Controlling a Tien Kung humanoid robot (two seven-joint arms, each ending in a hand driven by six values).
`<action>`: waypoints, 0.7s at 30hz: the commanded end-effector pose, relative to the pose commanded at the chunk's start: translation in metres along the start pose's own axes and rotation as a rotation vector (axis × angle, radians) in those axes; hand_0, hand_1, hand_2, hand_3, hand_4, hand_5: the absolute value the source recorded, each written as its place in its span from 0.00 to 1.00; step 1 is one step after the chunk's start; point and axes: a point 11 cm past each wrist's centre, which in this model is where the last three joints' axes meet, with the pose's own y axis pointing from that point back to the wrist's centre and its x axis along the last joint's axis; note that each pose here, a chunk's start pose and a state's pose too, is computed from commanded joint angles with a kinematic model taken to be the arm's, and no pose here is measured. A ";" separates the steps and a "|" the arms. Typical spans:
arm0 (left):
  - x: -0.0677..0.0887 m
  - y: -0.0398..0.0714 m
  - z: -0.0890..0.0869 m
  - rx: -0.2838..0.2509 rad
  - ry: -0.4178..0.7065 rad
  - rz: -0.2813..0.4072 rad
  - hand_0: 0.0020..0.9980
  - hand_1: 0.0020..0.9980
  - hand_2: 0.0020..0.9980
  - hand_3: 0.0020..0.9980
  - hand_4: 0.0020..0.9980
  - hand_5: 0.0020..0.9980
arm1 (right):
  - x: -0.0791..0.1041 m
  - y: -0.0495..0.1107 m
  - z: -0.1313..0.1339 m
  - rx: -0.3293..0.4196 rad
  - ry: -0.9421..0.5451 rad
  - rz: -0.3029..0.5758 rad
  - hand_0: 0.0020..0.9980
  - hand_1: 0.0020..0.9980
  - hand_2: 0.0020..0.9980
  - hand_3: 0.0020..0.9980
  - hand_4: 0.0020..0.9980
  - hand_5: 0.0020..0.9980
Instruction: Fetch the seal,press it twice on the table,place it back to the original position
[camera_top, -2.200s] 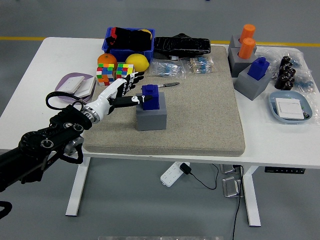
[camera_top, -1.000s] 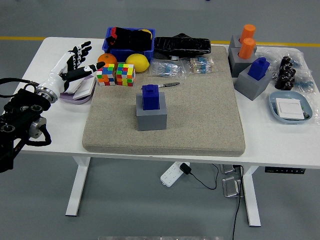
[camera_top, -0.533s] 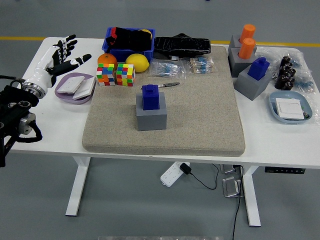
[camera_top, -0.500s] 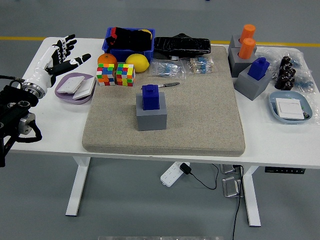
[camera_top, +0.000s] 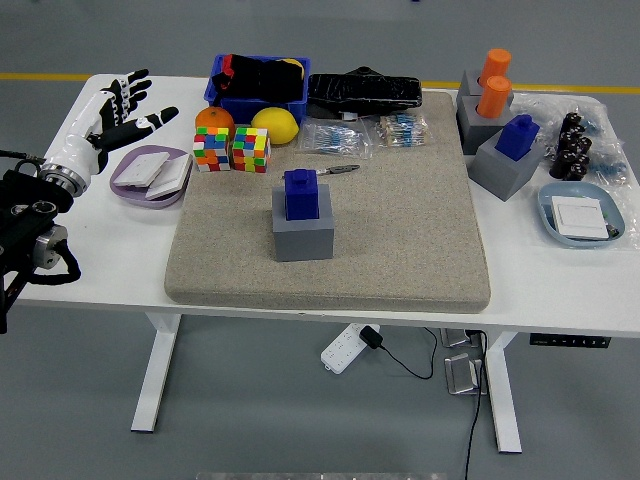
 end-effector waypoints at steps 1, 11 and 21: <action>0.000 0.000 0.000 0.001 0.001 0.000 0.98 0.96 0.92 0.92 1.00 0.36 | 0.000 0.000 0.000 -0.001 0.000 0.000 0.78 0.66 0.67 0.67 0.82 0.58; -0.002 0.001 -0.002 0.006 0.003 -0.004 0.98 0.96 0.92 0.92 1.00 0.36 | -0.001 0.000 0.001 -0.001 0.003 -0.002 0.78 0.66 0.67 0.67 0.82 0.58; -0.002 0.000 0.000 0.001 0.006 0.000 0.98 0.95 0.91 0.92 1.00 0.36 | -0.001 0.000 0.000 0.000 -0.003 -0.002 0.78 0.66 0.67 0.67 0.82 0.58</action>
